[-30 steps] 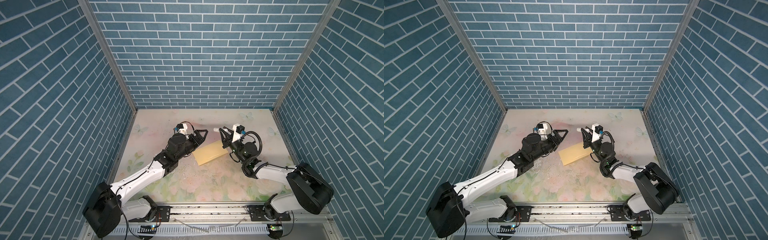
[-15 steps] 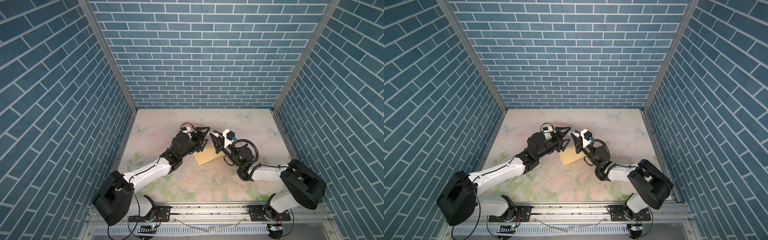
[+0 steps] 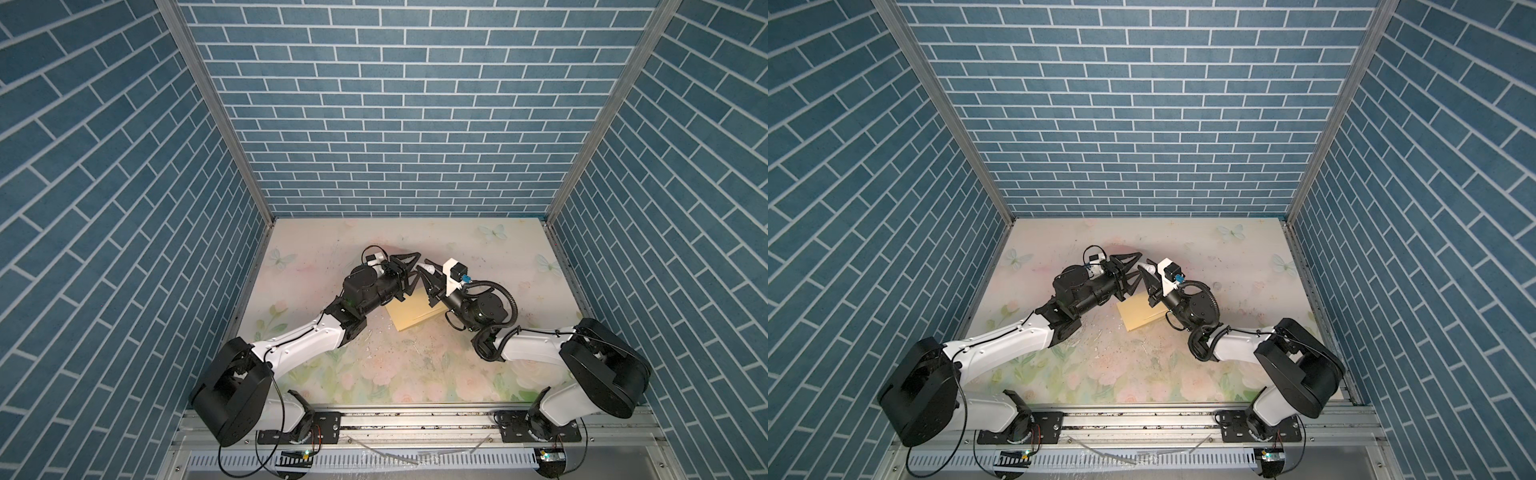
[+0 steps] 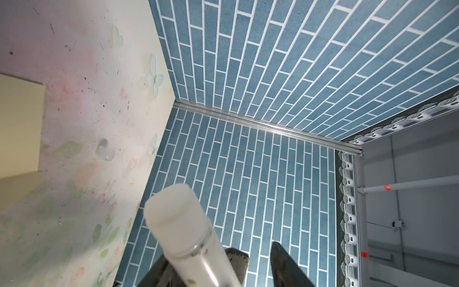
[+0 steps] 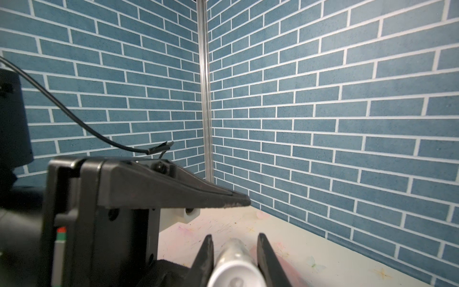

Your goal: Place the letter into the envelope and seal it

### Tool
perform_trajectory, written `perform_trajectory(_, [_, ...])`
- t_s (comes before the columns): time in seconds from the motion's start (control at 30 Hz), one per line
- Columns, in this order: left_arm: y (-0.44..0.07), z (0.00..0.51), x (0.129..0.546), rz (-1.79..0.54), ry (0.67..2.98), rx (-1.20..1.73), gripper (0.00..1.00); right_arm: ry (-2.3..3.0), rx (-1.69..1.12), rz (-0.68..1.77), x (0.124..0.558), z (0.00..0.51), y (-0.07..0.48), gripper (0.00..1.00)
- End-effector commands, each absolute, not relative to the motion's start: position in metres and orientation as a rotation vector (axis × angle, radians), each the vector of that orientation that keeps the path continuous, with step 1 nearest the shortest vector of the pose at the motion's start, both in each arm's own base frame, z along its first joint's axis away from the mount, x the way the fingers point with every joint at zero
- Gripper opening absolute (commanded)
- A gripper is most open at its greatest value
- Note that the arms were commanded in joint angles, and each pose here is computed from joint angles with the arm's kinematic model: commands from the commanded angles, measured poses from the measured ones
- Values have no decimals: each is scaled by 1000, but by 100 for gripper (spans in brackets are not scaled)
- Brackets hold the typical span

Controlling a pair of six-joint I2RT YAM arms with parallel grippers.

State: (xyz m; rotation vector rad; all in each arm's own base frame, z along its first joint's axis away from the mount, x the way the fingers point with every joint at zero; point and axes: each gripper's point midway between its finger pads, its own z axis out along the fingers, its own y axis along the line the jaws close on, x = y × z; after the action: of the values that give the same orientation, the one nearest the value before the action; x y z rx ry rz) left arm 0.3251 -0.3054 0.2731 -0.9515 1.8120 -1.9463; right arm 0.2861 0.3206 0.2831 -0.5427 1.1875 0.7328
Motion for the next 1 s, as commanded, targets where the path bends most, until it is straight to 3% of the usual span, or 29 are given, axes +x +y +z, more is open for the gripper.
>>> perform_trajectory(0.0, [-307, 286, 323, -2001, 1766, -919, 51, 1108, -564, 738, 280, 301, 328, 0])
perform_trajectory(0.43, [-312, 288, 326, -2015, 1757, -886, 0, 1119, -587, 752, 274, 293, 331, 0])
perform_trajectory(0.53, [-312, 292, 325, -1994, 1758, -840, 0, 1118, -590, 757, 274, 293, 332, 0])
perform_trajectory(0.6, [-310, 295, 324, -1949, 1766, -792, 0, 1119, -588, 763, 273, 294, 332, 13])
perform_trajectory(0.83, [-280, 287, 320, -1484, 1892, -542, 0, 1178, -479, 757, 277, 291, 311, 83])
perform_trajectory(0.97, [-255, 281, 315, -1153, 1954, -341, 0, 1290, -437, 710, 281, 274, 296, 88])
